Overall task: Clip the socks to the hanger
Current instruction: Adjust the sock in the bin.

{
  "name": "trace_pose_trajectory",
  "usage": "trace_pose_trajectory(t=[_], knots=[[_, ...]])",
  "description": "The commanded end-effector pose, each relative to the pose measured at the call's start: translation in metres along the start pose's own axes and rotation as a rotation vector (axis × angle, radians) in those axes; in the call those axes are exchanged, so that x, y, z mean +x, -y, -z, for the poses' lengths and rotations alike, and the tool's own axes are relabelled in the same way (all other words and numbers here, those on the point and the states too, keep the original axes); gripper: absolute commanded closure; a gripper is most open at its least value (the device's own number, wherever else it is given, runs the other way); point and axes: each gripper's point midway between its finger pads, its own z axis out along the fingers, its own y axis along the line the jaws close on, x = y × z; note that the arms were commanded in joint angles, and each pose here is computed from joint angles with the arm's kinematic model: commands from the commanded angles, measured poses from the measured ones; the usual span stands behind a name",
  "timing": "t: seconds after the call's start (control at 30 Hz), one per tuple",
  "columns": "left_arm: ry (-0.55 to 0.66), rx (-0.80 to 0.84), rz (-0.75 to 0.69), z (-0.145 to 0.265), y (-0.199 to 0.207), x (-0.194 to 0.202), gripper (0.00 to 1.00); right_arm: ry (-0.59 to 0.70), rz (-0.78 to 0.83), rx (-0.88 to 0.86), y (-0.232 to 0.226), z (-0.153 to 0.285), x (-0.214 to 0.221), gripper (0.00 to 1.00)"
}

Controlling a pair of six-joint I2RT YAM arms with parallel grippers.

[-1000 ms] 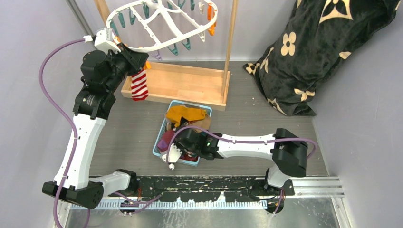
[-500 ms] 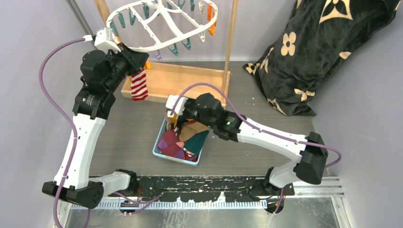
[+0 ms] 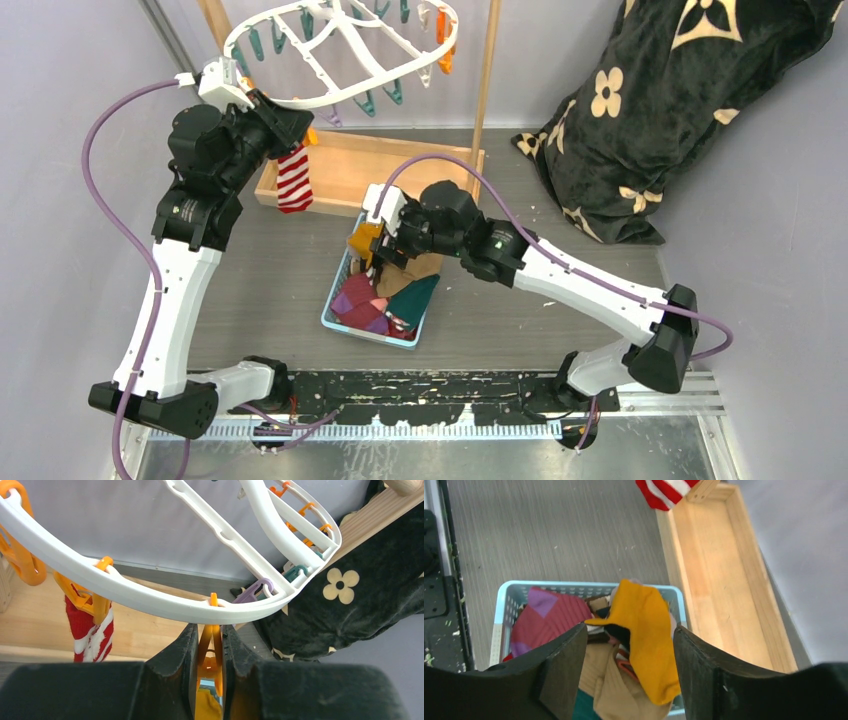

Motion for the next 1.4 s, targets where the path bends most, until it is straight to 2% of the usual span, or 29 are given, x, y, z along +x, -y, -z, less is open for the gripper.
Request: trace_pose_trajectory(t=[0.0, 0.17, 0.27, 0.4, 0.53, 0.83, 1.0, 1.07, 1.23, 1.37], knots=[[0.041, 0.050, -0.014, 0.009, 0.016, -0.017, 0.92, -0.080, -0.076, 0.011, 0.010, 0.009, -0.009, 0.31], [0.043, 0.051, -0.014, 0.008, 0.016, -0.018, 0.92, -0.166, -0.370, -0.010, -0.014, -0.019, 0.013, 0.33], [0.039, 0.050, -0.014, 0.009, 0.016, -0.017, 0.92, -0.195, -0.325, 0.039, -0.012, -0.024, 0.039, 0.36], [0.045, 0.053, -0.016, 0.009, 0.017, -0.020, 0.92, -0.206, -0.188, 0.170, 0.012, -0.012, 0.057, 0.32], [0.040, 0.060, -0.005, 0.007, 0.018, -0.018, 0.92, -0.256, -0.115, 0.143, 0.010, -0.015, 0.082, 0.33], [0.038, 0.054, -0.007, 0.007, 0.016, -0.016, 0.92, -0.184, -0.069, 0.196, 0.026, -0.051, 0.085, 0.38], [0.042, 0.051, -0.013, 0.008, 0.015, -0.017, 0.92, -0.162, -0.046, 0.207, 0.031, -0.068, 0.084, 0.49], [0.044, 0.051, -0.016, 0.009, 0.015, -0.017, 0.92, -0.169, -0.036, 0.201, 0.031, -0.072, 0.084, 0.56], [0.044, 0.048, -0.019, 0.009, 0.015, -0.017, 0.92, -0.165, 0.014, 0.226, 0.040, -0.059, 0.075, 0.97], [0.043, 0.049, -0.019, 0.009, 0.015, -0.017, 0.92, -0.196, 0.039, 0.354, 0.066, -0.023, 0.060, 0.99]])
